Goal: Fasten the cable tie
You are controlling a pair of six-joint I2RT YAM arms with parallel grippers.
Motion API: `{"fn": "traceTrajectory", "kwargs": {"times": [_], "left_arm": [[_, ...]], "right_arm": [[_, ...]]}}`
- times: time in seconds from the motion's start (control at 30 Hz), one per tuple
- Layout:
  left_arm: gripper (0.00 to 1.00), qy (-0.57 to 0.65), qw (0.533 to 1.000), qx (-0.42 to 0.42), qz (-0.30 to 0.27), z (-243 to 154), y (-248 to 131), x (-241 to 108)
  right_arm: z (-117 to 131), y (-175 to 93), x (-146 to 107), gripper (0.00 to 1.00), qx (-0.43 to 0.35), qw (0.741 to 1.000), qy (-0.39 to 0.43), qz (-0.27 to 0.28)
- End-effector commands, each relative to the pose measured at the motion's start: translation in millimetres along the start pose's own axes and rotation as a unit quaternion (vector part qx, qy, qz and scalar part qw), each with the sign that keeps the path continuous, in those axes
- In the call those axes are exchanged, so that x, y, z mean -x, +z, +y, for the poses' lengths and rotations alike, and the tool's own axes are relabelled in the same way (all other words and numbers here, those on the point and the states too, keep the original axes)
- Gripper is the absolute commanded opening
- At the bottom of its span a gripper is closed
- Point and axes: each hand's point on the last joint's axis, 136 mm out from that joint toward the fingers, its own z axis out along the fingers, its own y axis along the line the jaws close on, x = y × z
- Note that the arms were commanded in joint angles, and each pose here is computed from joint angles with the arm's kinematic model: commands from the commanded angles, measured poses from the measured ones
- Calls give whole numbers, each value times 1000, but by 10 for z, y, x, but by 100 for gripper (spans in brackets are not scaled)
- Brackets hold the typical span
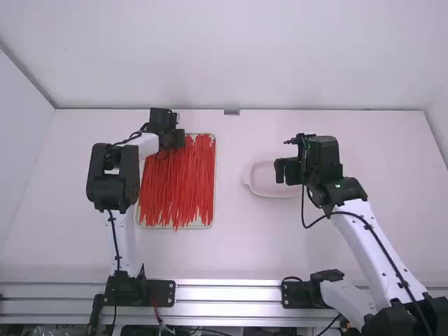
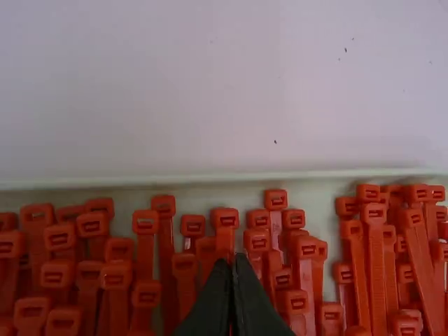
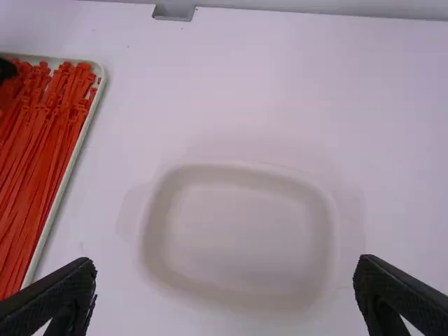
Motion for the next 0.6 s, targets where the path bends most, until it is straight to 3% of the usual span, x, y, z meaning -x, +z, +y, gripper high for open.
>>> {"fn": "traceTrajectory", "kwargs": {"times": [0.0,0.57], "left_arm": [[1,-12,1000,-2,-16,20,-73,169],[1,-4,995,-1,-102,-62,-1171,868]], "right_arm": [[25,-43,132,98,2,1000,-1,-12],[26,-43,140,98,2,1000,-1,-14]]}}
